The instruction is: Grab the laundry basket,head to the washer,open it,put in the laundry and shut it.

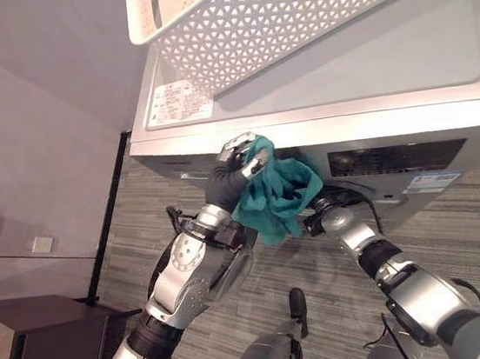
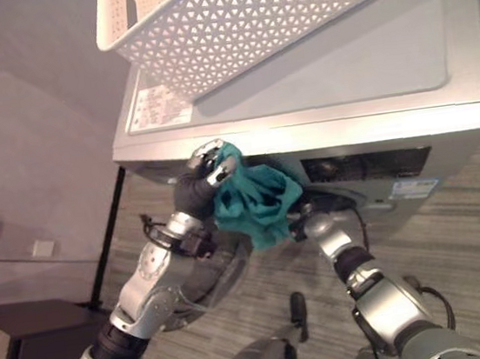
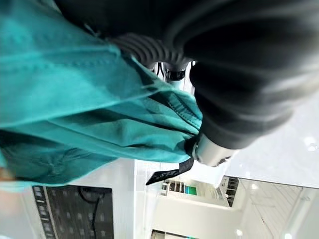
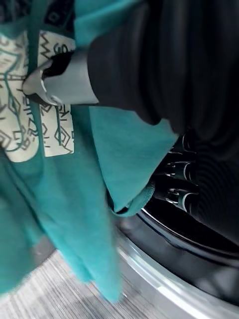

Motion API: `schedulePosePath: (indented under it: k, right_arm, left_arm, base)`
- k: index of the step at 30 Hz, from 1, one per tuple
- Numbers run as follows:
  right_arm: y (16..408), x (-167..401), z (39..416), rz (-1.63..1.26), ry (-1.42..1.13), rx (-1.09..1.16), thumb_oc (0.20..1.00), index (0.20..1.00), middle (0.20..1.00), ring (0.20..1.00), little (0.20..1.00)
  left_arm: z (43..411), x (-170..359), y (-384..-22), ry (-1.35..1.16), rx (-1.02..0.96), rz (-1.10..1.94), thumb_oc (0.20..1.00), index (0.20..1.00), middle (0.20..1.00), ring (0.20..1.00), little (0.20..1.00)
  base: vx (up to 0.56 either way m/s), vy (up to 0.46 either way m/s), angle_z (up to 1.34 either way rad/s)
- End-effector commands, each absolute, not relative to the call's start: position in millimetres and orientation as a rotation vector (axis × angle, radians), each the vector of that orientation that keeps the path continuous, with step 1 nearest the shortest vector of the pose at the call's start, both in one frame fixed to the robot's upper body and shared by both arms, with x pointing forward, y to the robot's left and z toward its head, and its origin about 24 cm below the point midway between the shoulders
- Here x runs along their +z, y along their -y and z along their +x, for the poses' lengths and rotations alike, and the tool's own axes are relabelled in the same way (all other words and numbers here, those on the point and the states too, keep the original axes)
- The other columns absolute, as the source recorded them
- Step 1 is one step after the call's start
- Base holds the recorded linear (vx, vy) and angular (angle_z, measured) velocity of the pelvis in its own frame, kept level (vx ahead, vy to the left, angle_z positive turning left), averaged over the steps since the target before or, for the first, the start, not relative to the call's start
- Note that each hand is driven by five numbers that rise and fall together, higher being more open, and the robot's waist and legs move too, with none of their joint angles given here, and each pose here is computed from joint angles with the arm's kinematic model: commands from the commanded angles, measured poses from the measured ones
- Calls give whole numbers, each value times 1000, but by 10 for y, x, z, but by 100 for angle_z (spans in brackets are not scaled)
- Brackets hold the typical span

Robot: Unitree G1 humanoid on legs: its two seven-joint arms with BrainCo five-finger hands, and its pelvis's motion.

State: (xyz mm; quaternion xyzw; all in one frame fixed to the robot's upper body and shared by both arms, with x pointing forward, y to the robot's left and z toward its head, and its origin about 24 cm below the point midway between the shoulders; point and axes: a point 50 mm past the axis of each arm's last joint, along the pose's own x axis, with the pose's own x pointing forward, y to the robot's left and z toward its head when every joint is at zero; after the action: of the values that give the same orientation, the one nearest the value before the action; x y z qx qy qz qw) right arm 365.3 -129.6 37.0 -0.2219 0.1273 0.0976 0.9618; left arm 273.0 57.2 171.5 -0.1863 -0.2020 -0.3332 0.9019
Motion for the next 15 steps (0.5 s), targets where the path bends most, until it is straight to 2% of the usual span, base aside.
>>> schedulePosePath:
  k: [1,5,8,15]
  right_arm:
    - [694,957,3812,-317,-22,381,1000,1000,1000,1000,1000]
    - [501,1086,3777,-232,33,442,1000,1000,1000,1000,1000]
    - [138,1354,3683,-83,138,548,1000,1000,1000,1000,1000]
    - [-50,1495,3500,107,209,684,1000,1000,1000,1000,1000]
  left_arm:
    - [2642,1987,-527,575,-739,-472,200,200,200,200,200]
    - [2643,2009,-470,575,-755,-478,200,200,200,200,200]
    - [2673,2038,-408,577,-754,-484,200,200,200,200,200]
    - [2677,1955,-394,544,-759,-481,200,200,200,200,200]
  base:
    - [-3,-26,4]
    - [10,-18,10]
    - [31,-50,5]
    - [19,-23,3]
